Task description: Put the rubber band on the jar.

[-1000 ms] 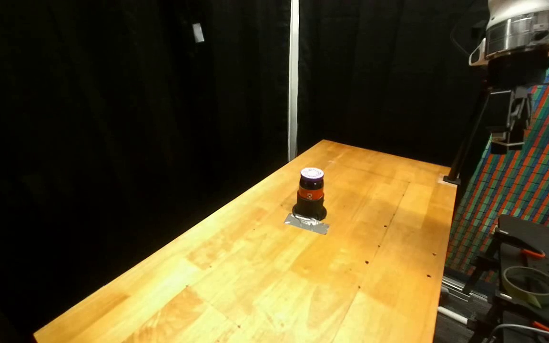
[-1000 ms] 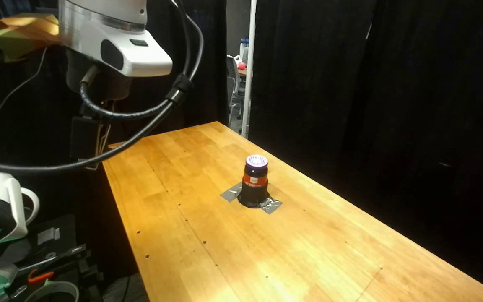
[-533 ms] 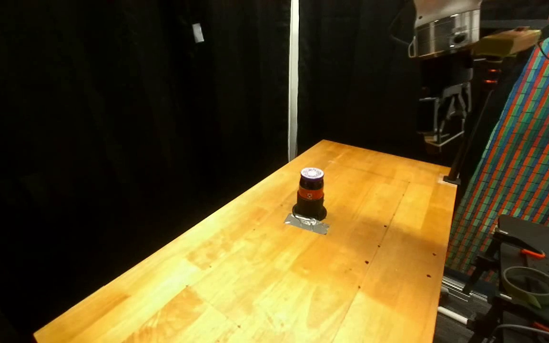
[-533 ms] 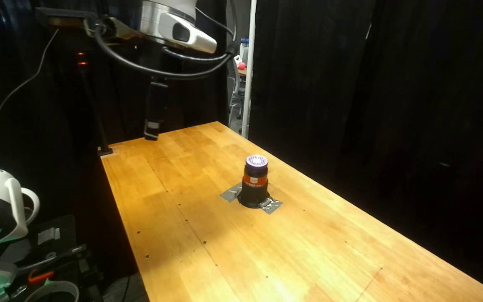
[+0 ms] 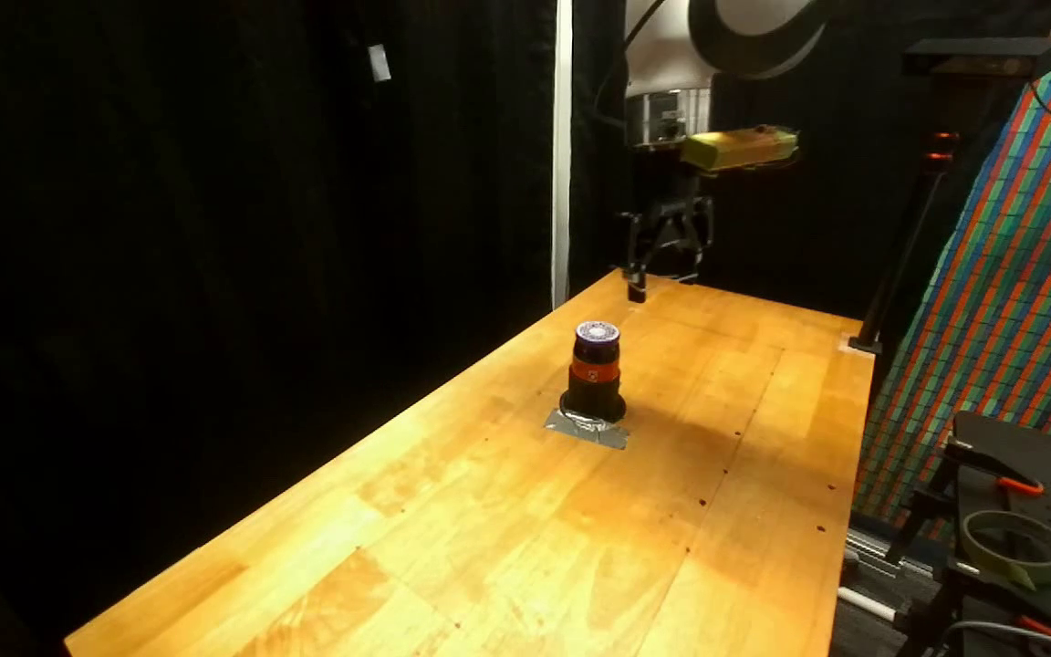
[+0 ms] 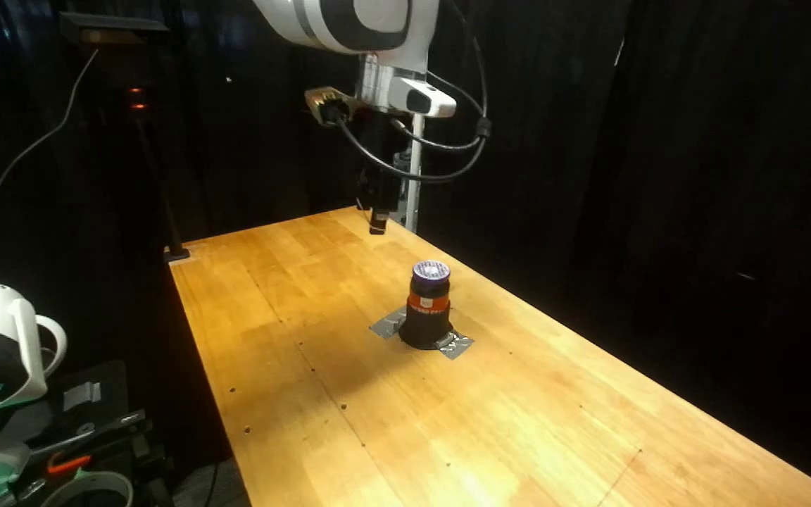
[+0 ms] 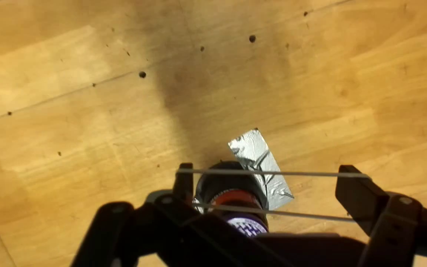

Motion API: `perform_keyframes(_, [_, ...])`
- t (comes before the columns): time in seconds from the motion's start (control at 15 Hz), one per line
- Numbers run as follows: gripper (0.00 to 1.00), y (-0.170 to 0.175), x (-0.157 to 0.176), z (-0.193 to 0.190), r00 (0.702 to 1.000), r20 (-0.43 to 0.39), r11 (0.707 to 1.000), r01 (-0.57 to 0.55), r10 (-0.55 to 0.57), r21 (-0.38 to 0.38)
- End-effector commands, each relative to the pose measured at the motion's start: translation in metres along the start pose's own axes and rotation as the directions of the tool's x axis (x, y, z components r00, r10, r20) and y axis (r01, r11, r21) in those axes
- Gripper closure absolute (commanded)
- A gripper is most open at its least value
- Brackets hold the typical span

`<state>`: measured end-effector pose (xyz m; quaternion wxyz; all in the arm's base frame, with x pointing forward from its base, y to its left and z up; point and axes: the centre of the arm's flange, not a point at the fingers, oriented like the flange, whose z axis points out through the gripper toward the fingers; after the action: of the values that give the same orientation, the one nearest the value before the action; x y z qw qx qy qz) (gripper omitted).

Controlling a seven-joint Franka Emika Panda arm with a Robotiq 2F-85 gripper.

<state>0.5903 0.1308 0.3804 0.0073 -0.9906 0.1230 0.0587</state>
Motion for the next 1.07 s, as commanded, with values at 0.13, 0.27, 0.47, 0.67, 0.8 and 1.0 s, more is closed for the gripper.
perform_keyframes(0.13, [0.0,-0.034,0.118,0.035,1.0,-0.004,1.0,-0.024,0.024,-0.019])
perform_keyframes(0.27, [0.0,-0.036,0.146,0.054,0.999,0.005,0.999,-0.039,0.039,-0.03])
perform_keyframes(0.47, [0.0,-0.028,0.169,0.076,0.998,0.003,0.996,-0.066,0.066,-0.056])
perform_keyframes(0.67, [0.0,-0.021,0.184,0.084,0.997,-0.002,0.993,-0.082,0.083,-0.082])
perform_keyframes(0.8, [0.0,-0.018,0.189,0.088,0.996,0.023,0.992,-0.083,0.086,-0.096])
perform_keyframes(1.0, [0.0,-0.014,0.182,0.099,0.987,0.139,0.989,-0.058,0.077,-0.132])
